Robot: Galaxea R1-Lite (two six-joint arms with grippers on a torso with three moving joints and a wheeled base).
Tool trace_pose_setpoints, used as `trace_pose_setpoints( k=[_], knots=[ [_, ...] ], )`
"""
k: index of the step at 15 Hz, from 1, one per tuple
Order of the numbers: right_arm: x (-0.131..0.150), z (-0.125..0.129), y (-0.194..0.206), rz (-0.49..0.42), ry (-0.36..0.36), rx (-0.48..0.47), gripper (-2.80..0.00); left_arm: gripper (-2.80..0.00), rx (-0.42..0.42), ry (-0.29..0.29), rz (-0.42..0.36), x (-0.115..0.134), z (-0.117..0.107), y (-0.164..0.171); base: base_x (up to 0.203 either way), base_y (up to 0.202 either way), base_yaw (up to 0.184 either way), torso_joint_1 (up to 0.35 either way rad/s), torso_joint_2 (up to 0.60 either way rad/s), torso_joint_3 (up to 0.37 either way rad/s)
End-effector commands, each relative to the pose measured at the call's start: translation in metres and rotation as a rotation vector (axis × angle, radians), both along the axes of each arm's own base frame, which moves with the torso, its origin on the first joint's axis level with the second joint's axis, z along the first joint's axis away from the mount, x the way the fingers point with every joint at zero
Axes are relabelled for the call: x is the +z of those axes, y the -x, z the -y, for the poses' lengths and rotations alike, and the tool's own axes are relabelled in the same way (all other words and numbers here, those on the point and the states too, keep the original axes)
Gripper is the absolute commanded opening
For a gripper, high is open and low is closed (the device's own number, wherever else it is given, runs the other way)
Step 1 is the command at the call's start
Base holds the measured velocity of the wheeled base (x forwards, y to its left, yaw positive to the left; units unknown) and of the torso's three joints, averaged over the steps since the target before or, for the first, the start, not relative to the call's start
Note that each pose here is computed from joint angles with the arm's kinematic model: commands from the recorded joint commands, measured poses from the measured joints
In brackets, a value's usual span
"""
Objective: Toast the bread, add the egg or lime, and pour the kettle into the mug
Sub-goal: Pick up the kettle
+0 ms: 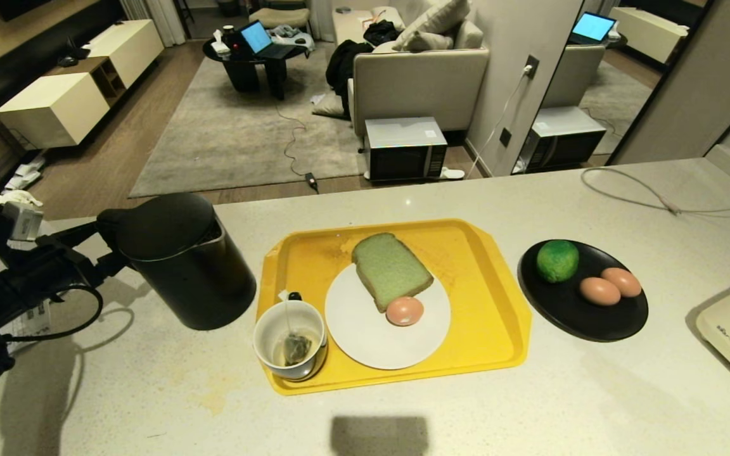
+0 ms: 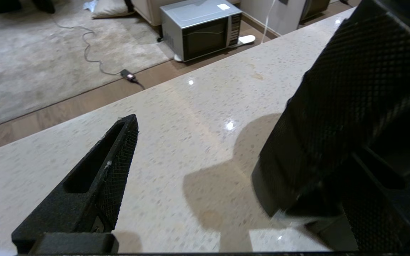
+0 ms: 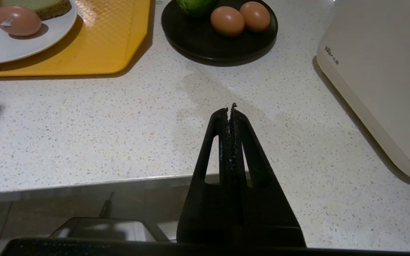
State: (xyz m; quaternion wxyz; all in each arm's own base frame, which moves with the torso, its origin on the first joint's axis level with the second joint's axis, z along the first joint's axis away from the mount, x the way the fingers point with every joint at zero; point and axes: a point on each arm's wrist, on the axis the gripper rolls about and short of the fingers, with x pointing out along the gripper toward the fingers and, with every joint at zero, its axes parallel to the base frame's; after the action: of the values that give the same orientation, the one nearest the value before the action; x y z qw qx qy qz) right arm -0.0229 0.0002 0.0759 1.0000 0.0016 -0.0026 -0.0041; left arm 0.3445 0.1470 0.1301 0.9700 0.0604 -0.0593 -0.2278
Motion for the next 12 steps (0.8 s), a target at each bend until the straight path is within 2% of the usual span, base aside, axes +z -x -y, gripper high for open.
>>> trace_pose_setpoints(
  k=[1,5,12],
  knots=[
    [0.000,0.000,0.000,-0.002,0.000,0.001,-2.80,0.00,-0.022,-0.010,0.015,0.000,0.004,-0.007,0.000,0.000,0.000,0.000,0.00,0.000],
    [0.000,0.000,0.000,-0.002,0.000,0.001,-2.80,0.00,0.014,-0.011,0.046,0.006,0.008,-0.016,0.000,0.000,0.000,0.000,0.00,0.000],
    [0.000,0.000,0.000,-0.002,0.000,0.001,-2.80,0.00,0.012,-0.005,0.056,0.010,0.023,-0.032,0.000,0.000,0.000,0.000,0.00,0.000]
  ],
)
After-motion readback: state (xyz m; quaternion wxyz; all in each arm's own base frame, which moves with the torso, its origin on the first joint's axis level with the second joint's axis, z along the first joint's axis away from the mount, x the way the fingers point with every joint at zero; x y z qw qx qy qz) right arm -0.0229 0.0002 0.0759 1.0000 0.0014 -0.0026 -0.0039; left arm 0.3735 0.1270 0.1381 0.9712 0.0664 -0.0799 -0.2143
